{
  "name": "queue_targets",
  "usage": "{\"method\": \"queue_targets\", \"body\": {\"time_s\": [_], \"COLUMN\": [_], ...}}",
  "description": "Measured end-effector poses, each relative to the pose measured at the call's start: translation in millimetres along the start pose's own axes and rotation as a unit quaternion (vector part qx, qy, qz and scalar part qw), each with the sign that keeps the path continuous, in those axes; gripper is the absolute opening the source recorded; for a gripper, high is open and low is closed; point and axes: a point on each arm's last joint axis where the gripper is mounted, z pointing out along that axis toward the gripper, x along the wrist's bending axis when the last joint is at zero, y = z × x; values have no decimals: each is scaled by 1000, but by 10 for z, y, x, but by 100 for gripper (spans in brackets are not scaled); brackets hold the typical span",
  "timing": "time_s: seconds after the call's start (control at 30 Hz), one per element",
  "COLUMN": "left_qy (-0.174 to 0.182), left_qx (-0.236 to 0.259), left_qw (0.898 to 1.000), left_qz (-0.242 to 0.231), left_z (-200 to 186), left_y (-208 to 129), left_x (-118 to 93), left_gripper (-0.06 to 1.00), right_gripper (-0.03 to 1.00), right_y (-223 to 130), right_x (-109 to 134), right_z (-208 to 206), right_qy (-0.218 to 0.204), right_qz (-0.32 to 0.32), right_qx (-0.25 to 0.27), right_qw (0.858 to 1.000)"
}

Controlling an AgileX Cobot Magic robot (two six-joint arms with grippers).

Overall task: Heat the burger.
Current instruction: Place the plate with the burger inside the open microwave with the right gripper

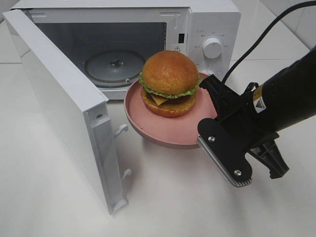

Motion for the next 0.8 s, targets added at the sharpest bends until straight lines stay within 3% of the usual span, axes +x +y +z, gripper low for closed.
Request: {"method": "queue_targets", "body": {"time_s": [0.8], "left_qy": [0], "left_qx": [0], "left_qw": [1000], "left_qz": [0], "left_z": [0], "left_y": [0], "left_x": [0], "left_gripper": [99], "right_gripper": [3], "right_y": [37], "right_x": [-429], "right_z": [330], "right_qy": [21], "right_qz": [1], "right_qx": [0], "right_qw": [1000]}}
